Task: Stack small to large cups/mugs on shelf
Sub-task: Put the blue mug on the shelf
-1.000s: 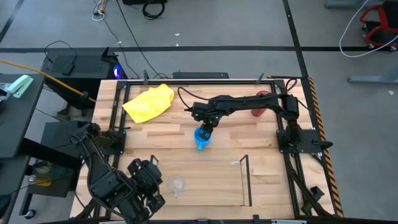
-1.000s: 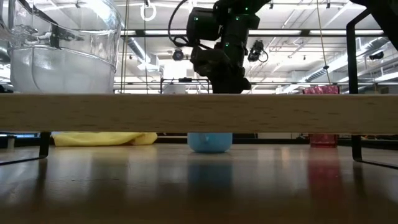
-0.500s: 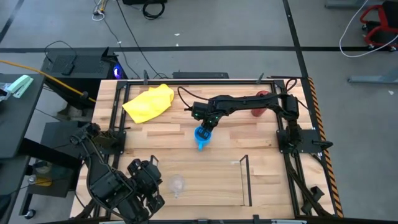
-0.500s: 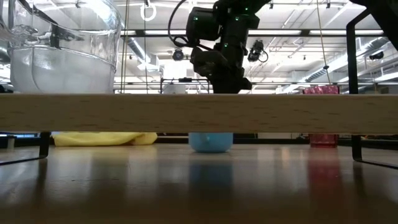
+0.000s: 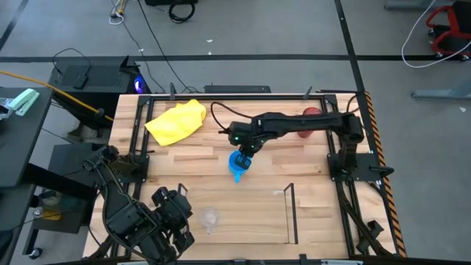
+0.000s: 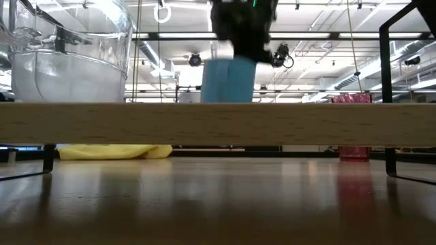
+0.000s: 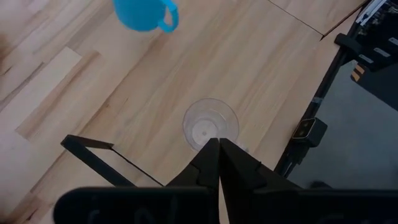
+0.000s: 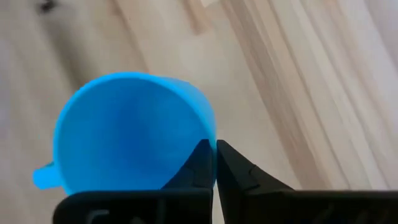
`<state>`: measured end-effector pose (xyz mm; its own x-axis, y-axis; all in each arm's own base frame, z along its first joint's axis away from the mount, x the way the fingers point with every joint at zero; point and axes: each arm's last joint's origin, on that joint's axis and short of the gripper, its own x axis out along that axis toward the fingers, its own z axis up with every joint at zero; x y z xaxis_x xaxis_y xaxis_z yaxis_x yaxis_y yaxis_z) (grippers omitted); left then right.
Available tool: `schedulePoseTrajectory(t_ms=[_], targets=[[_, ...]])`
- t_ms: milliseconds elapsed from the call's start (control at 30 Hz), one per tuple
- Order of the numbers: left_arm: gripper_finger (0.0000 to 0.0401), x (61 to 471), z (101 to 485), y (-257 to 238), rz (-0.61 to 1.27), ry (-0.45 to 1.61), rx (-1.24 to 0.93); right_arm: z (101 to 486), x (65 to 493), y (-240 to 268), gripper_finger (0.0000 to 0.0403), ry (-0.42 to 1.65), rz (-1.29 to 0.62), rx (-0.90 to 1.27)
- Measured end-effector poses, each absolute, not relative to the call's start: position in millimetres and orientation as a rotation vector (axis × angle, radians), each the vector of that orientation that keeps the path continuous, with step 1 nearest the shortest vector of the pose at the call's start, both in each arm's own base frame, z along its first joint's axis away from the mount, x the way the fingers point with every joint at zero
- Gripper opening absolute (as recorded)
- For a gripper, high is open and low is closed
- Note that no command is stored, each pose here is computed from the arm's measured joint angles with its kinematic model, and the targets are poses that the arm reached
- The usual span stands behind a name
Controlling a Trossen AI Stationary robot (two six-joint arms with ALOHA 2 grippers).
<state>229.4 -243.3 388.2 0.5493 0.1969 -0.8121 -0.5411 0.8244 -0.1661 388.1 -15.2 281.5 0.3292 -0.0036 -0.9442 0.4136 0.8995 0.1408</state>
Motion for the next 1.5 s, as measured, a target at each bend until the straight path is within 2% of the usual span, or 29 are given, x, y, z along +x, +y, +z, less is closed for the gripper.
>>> schedulePoseTrajectory(t_ms=[233,433,933,1200,1500], targets=[[0.0021,229.4,388.3,-243.2,0.452,0.89,-0.426,347.6,361.1,44.3,0.0006,1.192,-0.212,0.32],[0.0018,229.4,388.4,-243.2,0.445,0.891,-0.412,363.4,347.2,101.1,0.0004,1.162,-0.155,0.293],[0.0021,230.0,389.0,-242.2,0.46,0.865,-0.416,308.4,374.6,150.0,0.0004,1.255,-0.175,0.312],[0.0011,230.0,389.0,-242.2,0.462,0.864,-0.421,295.7,381.2,166.2,0.0004,1.243,-0.186,0.366],[0.0027,230.0,389.2,-242.2,0.457,0.866,-0.413,276.5,386.6,175.2,0.0004,1.284,-0.204,0.352]])
